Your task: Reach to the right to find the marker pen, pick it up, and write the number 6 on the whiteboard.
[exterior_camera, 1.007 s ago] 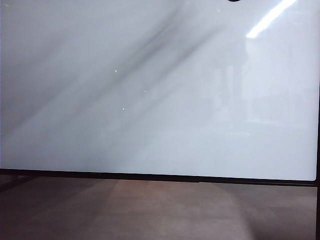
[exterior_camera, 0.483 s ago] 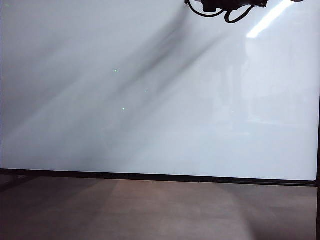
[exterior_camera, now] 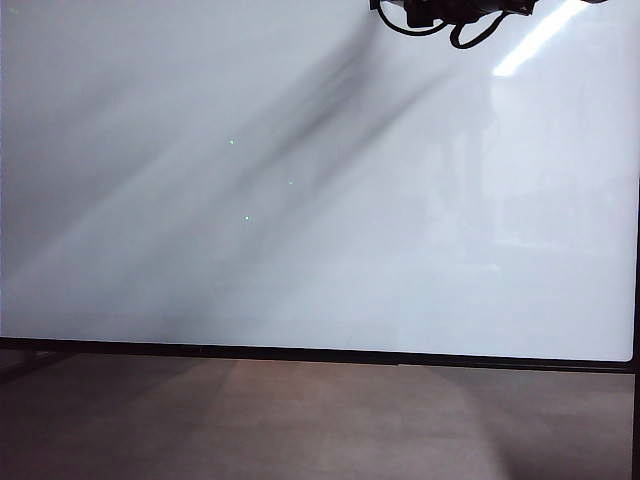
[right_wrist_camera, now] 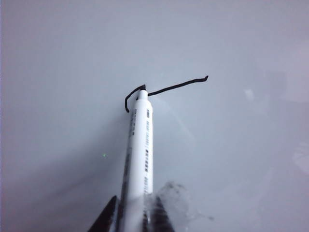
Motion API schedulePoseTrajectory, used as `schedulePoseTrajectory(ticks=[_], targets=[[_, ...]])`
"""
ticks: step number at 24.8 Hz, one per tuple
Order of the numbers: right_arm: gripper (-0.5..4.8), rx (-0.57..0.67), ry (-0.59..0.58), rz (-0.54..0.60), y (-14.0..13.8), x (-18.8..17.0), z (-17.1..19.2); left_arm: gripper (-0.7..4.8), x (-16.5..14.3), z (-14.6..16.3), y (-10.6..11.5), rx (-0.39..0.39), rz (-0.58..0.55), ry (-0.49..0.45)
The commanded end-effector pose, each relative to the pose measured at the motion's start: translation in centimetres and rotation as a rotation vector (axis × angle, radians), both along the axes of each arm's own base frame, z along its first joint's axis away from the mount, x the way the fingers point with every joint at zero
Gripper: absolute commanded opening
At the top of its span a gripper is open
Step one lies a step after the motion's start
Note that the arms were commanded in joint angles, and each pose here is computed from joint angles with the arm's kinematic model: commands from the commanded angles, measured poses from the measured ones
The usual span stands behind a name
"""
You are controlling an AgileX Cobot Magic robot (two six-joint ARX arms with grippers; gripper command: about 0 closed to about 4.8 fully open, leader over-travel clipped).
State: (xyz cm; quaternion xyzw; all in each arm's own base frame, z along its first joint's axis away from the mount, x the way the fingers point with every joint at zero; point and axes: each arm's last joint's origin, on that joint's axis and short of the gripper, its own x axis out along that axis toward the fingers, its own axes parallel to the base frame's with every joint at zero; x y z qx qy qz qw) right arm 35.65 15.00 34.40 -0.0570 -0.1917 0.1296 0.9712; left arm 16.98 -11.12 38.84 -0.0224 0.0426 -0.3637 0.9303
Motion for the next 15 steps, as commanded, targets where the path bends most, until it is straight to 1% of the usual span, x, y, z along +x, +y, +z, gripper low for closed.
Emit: schedulePoseTrajectory(ticks=[1,6,12,15], targets=[[-0.01,-0.007,0.029,-0.009,0.0,0.1,-0.1,-0.05,-0.1,0.3,0.0,-0.008,-0.001,-0.02],[-0.01,-0.016,0.053,-0.009,0.1,0.1,-0.3,-0.05,-0.1,0.3,0.0,-0.008,-0.001,-0.02],[-0.01,-0.015,0.115,-0.002,0.1,0.2,-0.8,-0.05,-0.1,0.3,0.0,-0.008,-0.001,-0.02],[-0.01,-0.026,0.161,-0.026,0.1,0.3,-1.3,-0.05,-0.1,0.3,0.0,-0.008,-0.001,-0.02]])
